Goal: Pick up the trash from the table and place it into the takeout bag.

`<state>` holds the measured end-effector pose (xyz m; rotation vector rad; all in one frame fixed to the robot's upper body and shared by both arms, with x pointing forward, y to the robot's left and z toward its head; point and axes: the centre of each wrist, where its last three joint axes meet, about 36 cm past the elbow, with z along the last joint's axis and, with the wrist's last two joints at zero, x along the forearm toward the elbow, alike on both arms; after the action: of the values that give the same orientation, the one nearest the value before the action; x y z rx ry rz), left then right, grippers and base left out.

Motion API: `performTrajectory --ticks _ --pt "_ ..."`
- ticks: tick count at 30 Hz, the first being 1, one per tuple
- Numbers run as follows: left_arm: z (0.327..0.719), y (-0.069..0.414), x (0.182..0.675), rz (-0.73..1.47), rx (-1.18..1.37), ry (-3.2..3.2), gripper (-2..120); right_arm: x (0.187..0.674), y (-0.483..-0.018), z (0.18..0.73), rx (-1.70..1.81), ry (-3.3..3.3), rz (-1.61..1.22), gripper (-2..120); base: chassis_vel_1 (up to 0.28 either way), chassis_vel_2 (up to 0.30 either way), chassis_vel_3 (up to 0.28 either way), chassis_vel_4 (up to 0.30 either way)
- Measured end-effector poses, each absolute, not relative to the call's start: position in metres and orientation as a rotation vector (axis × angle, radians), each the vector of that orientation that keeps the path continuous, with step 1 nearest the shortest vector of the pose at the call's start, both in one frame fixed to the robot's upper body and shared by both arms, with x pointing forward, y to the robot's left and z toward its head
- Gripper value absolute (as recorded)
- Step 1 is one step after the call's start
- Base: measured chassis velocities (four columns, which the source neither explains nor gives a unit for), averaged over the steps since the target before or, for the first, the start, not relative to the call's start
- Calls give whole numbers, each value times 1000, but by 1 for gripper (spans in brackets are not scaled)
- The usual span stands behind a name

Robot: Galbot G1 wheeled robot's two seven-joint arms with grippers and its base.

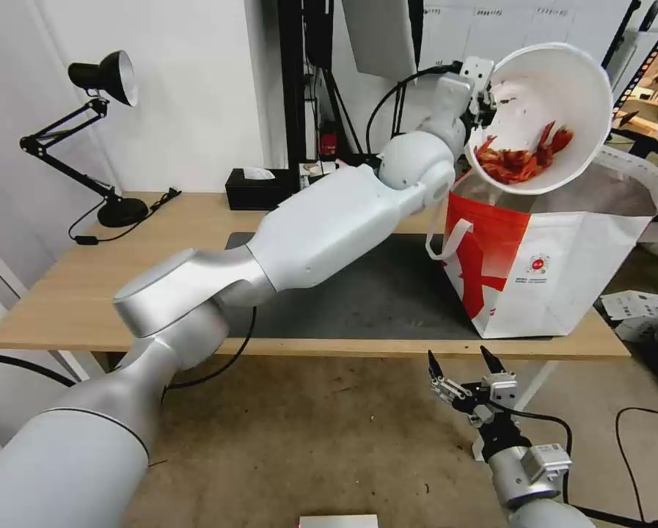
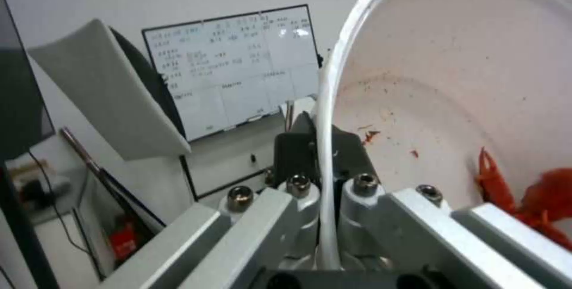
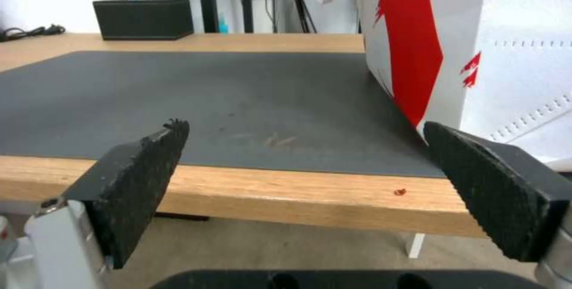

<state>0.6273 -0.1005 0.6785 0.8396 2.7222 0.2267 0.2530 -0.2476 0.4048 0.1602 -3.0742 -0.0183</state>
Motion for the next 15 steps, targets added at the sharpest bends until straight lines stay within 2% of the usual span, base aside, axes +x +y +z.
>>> performTrajectory --ticks 5,15 --pt "664 -99 624 279 890 2700 0 253 -248 405 160 -3074 -18 100 0 0 0 0" --pt "668 -108 610 266 1051 2848 0 253 -248 405 160 -3074 -18 100 0 0 0 0"
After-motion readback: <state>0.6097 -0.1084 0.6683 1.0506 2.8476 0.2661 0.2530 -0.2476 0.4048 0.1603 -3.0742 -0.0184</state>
